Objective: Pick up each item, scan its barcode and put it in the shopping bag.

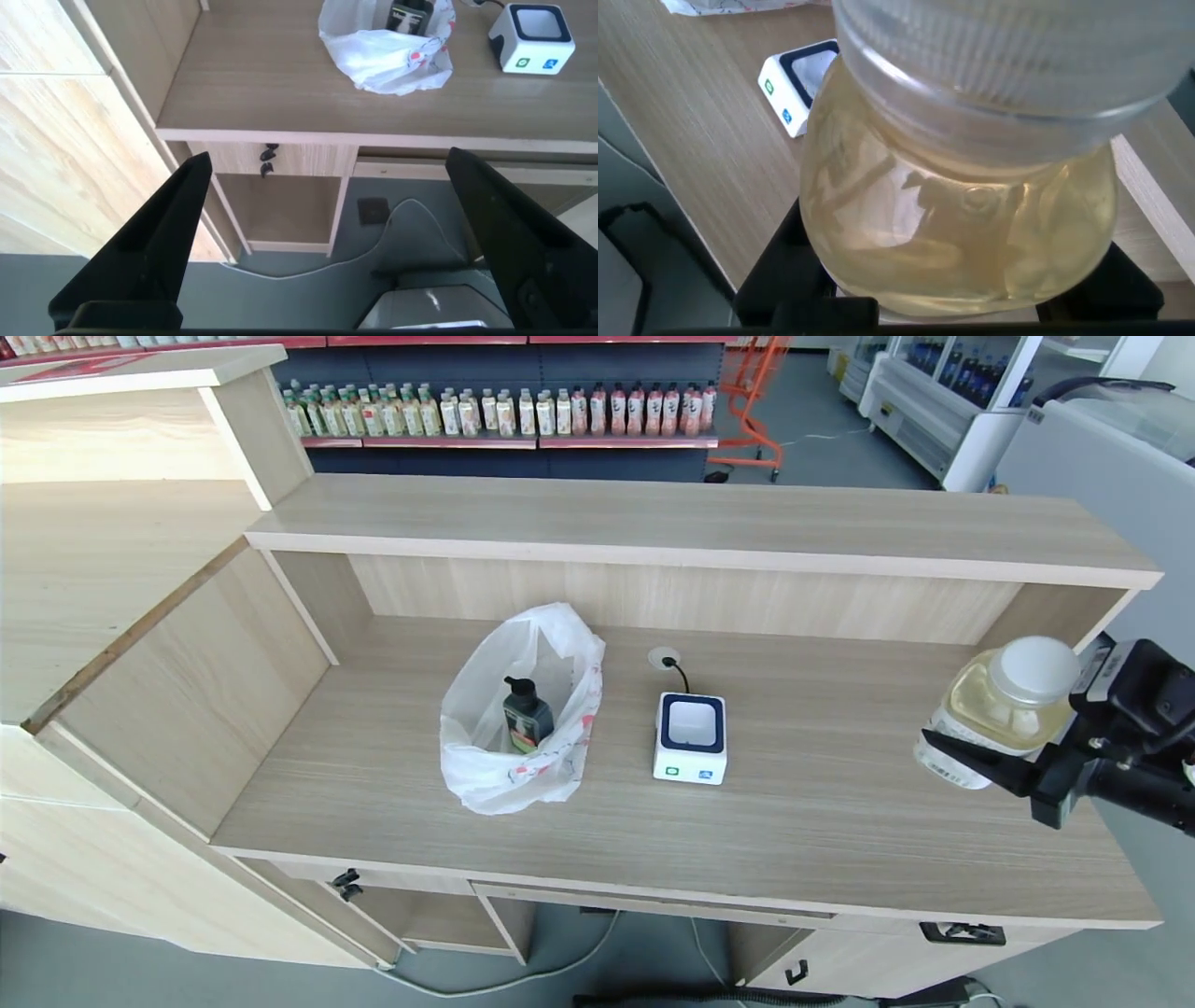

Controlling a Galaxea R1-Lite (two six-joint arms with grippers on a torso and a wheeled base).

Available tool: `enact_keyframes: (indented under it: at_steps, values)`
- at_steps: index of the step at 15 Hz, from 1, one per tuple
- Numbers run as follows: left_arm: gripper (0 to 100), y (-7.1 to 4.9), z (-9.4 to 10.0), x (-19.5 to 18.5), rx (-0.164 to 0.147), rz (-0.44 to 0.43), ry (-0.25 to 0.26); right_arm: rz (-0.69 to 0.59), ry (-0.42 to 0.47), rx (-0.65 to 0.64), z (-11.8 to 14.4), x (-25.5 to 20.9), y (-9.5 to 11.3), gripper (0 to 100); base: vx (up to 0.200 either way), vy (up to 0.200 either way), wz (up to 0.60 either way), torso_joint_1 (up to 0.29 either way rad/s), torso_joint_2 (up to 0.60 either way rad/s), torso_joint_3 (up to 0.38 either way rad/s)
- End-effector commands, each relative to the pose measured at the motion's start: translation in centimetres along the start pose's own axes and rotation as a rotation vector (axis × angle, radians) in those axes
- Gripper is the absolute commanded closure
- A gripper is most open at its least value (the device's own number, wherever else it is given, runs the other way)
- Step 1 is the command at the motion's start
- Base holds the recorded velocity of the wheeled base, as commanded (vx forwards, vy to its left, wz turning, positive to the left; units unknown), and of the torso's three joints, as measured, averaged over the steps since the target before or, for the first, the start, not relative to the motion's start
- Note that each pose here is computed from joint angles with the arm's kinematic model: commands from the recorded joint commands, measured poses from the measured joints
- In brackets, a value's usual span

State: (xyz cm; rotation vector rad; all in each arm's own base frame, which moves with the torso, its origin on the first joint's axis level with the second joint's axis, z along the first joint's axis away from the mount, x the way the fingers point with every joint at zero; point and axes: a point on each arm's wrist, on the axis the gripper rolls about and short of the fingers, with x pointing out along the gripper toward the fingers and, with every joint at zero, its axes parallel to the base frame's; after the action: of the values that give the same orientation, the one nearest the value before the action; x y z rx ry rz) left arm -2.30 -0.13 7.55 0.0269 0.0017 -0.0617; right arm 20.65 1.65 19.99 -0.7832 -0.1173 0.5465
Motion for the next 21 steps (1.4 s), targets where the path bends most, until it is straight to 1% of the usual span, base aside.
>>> enact_keyframes:
  at_steps: [1, 3, 9, 11, 15, 16, 19, 21]
  values:
    - [0, 0.0, 0.0, 0.0, -0.001, 0.000, 0.001, 0.006, 0.003, 0.005, -0.1, 0.1, 0.1, 100, 0.000, 0.000, 0.00, 0.000, 0.00, 0.000]
    - [0, 0.0, 0.0, 0.0, 0.001, 0.000, 0.001, 0.008, 0.005, 0.009, -0.2, 0.1, 0.1, 100, 0.000, 0.000, 0.00, 0.000, 0.00, 0.000]
    - [0, 0.0, 0.0, 0.0, 0.002, 0.000, 0.001, 0.051, -0.012, 0.021, -0.5, 0.4, 0.4, 100, 0.200, 0.000, 0.00, 0.003, 0.00, 0.003]
    - [0, 0.0, 0.0, 0.0, -0.001, 0.000, 0.002, 0.110, -0.043, 0.034, -1.0, 1.2, 0.7, 100, 0.000, 0.000, 0.00, 0.000, 0.00, 0.000]
    - [0, 0.0, 0.0, 0.0, -0.001, 0.000, 0.002, 0.202, -0.063, 0.050, -1.8, 2.7, 1.7, 100, 0.000, 0.000, 0.00, 0.000, 0.00, 0.000]
    - [0, 0.0, 0.0, 0.0, -0.001, 0.000, 0.001, 0.224, -0.070, 0.034, -2.1, 3.3, 1.9, 100, 0.000, 0.000, 0.00, 0.000, 0.00, 0.000]
    - [0, 0.0, 0.0, 0.0, -0.001, 0.000, 0.002, 0.281, -0.129, -0.076, -3.1, 5.7, 1.5, 100, 0.000, 0.000, 0.00, 0.000, 0.00, 0.000]
    - [0, 0.0, 0.0, 0.0, -0.001, 0.000, 0.001, 0.330, -0.174, -0.126, -3.7, 7.3, 1.9, 100, 0.000, 0.000, 0.00, 0.000, 0.00, 0.000]
